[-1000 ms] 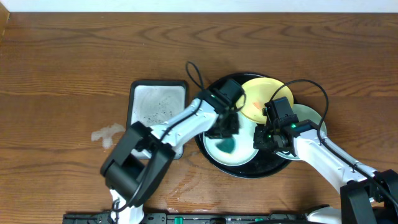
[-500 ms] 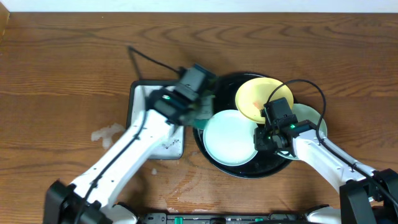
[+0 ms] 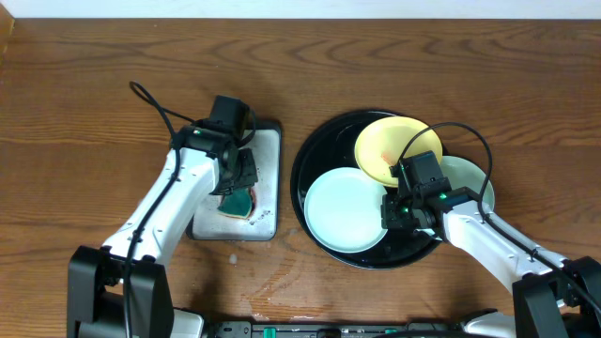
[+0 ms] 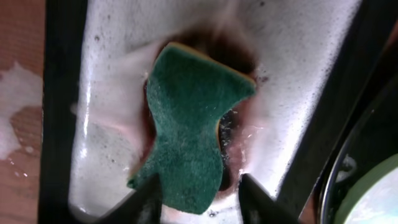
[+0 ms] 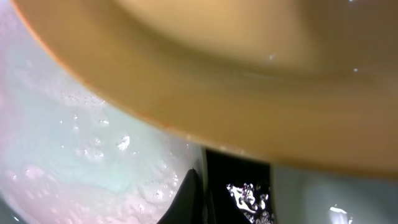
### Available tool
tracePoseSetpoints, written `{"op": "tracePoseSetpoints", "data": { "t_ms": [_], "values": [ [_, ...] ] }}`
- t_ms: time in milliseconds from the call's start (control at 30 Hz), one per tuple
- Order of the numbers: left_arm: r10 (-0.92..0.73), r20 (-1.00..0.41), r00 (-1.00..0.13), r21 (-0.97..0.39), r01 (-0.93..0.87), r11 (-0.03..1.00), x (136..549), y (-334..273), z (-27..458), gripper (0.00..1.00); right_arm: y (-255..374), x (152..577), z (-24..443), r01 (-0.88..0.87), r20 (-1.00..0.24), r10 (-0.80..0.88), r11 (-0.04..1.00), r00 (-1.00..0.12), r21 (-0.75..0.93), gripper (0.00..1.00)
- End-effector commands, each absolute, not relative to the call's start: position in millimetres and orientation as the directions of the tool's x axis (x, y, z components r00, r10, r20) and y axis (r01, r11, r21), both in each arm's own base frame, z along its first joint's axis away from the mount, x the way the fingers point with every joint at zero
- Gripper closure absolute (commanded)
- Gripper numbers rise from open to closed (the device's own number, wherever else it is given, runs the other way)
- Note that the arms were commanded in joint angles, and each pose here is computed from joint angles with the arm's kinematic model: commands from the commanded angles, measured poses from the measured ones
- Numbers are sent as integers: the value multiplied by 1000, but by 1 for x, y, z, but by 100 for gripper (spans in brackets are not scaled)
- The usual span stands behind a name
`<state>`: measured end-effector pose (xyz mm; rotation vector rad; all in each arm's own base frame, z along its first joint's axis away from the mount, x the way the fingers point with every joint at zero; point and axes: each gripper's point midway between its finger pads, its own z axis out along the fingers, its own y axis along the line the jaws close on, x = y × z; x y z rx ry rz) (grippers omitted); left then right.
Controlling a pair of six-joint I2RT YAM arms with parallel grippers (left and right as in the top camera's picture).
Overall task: Clean dirty plates on tray and stack at the side
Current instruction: 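Return the sponge to the basin with the left gripper, then lift the cleaned mint-green plate with the right gripper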
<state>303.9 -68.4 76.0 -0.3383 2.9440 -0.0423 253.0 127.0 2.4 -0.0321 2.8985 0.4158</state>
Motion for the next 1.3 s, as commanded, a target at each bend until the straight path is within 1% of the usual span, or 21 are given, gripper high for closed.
{"op": "tracePoseSetpoints", "data": {
  "t_ms": [0,67,133,167,233,300,400,433,533,600,733,867,1033,1267],
  "values": [
    [-201,-185,-962,-148,-175,973,307,-77,95,50,129,250,16,-77,-209,-19,959,-978,274,99],
    [-205,-208,-956,-191,-166,967,307,-81,111,45,125,254,29,-74,-232,-15,966,-973,249,99],
    [-207,-257,-944,-237,-146,961,305,-86,133,38,116,259,45,-65,-270,-8,977,-963,201,99],
    [-209,-301,-931,-261,-131,957,302,-86,149,35,108,263,61,-57,-303,-5,985,-953,163,99],
    [-212,-343,-915,-276,-118,954,299,-85,165,29,100,267,79,-56,-343,-13,991,-939,118,99],
    [-216,-379,-900,-289,-106,952,295,-85,178,25,93,271,99,-82,-396,-51,995,-917,62,99],
    [-219,-417,-882,-302,-93,949,291,-84,191,22,87,278,127,-115,-474,-116,993,-873,-31,99],
    [-220,-427,-877,-306,-89,948,290,-84,195,18,86,280,138,-117,-507,-139,990,-851,-74,99],
    [-221,-432,-874,-307,-88,948,290,-83,197,18,87,285,156,-119,-565,-197,978,-802,-172,99],
    [-221,-429,-876,-306,-89,948,290,-83,196,17,90,286,161,-135,-579,-245,965,-778,-227,99],
    [-221,-429,-876,-306,-89,948,290,-83,196,17,99,281,163,-173,-576,-306,946,-758,-274,99],
    [-221,-429,-876,-306,-89,948,290,-83,196,17,93,284,170,-143,-589,-334,927,-736,-346,99],
    [-221,-429,-876,-306,-89,948,290,-83,196,16,101,285,180,-225,-561,-490,851,-667,-475,99],
    [-221,-429,-876,-306,-89,948,290,-83,196,16,115,283,200,-198,-576,-579,784,-577,-589,99]
  ]
}}
